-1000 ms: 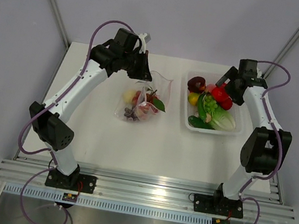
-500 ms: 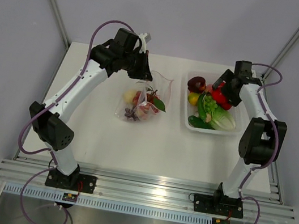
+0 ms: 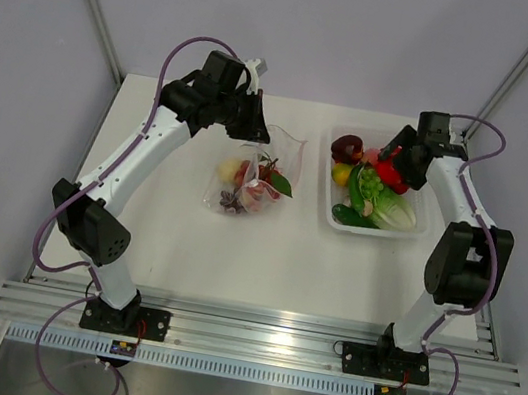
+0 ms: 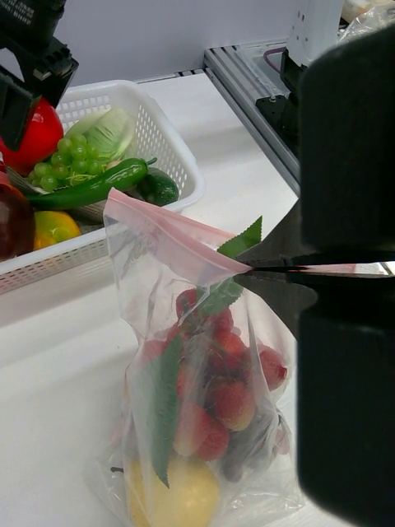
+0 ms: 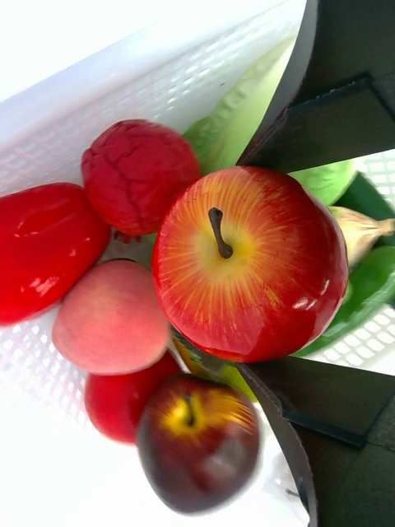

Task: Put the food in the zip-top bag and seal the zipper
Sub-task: Pick up the fake fruit from the bin, then place the fake fruit in the zipper food storage bag.

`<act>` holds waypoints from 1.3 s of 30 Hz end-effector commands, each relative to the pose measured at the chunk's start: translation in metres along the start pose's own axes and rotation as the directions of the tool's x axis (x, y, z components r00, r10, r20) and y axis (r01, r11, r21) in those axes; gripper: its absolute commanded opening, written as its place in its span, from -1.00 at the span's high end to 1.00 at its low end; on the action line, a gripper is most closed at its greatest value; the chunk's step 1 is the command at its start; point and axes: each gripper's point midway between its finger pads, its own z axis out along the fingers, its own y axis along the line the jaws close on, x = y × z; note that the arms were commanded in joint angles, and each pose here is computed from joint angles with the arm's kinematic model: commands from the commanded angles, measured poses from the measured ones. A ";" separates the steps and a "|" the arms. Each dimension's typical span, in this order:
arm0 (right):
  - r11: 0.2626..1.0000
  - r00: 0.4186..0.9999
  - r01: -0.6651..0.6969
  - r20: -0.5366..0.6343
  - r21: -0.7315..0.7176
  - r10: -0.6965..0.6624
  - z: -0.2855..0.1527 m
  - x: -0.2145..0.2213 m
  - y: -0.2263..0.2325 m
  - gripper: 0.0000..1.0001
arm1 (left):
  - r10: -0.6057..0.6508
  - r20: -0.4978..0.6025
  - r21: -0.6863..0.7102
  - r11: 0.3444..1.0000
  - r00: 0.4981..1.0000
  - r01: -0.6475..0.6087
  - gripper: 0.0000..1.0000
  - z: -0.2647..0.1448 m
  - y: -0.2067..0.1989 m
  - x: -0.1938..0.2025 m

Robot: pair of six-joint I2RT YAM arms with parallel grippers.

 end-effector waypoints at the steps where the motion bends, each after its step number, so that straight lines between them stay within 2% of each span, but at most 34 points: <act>1: 0.994 0.992 -0.019 0.124 -0.107 0.032 -0.056 -0.027 0.016 -0.24 | 0.013 0.060 0.074 0.997 0.998 -0.018 1.00 -0.007 -0.018 -0.014; 10: 0.948 0.984 -0.003 0.168 -0.318 0.059 -0.145 -0.018 0.043 -0.26 | 0.023 0.059 0.098 0.995 0.998 -0.029 1.00 -0.006 -0.024 -0.014; 14: 0.911 0.984 0.069 0.179 -0.407 0.005 -0.182 0.007 0.081 -0.26 | 0.013 0.039 0.119 0.993 0.999 -0.018 1.00 -0.002 -0.027 -0.011; 19: 0.854 0.988 0.112 0.147 -0.509 -0.042 -0.208 0.043 0.131 -0.26 | 0.014 0.044 0.121 0.992 0.999 -0.019 1.00 -0.005 -0.028 -0.012; 29: 0.777 0.985 0.163 0.056 -0.608 -0.163 -0.204 0.120 0.213 -0.28 | 0.018 0.027 0.122 0.992 0.999 -0.022 1.00 -0.010 -0.027 -0.004; 39: 0.769 0.979 0.141 -0.026 -0.624 -0.201 -0.176 0.163 0.245 -0.31 | 0.005 0.023 0.197 0.980 1.000 -0.009 1.00 -0.014 -0.041 -0.004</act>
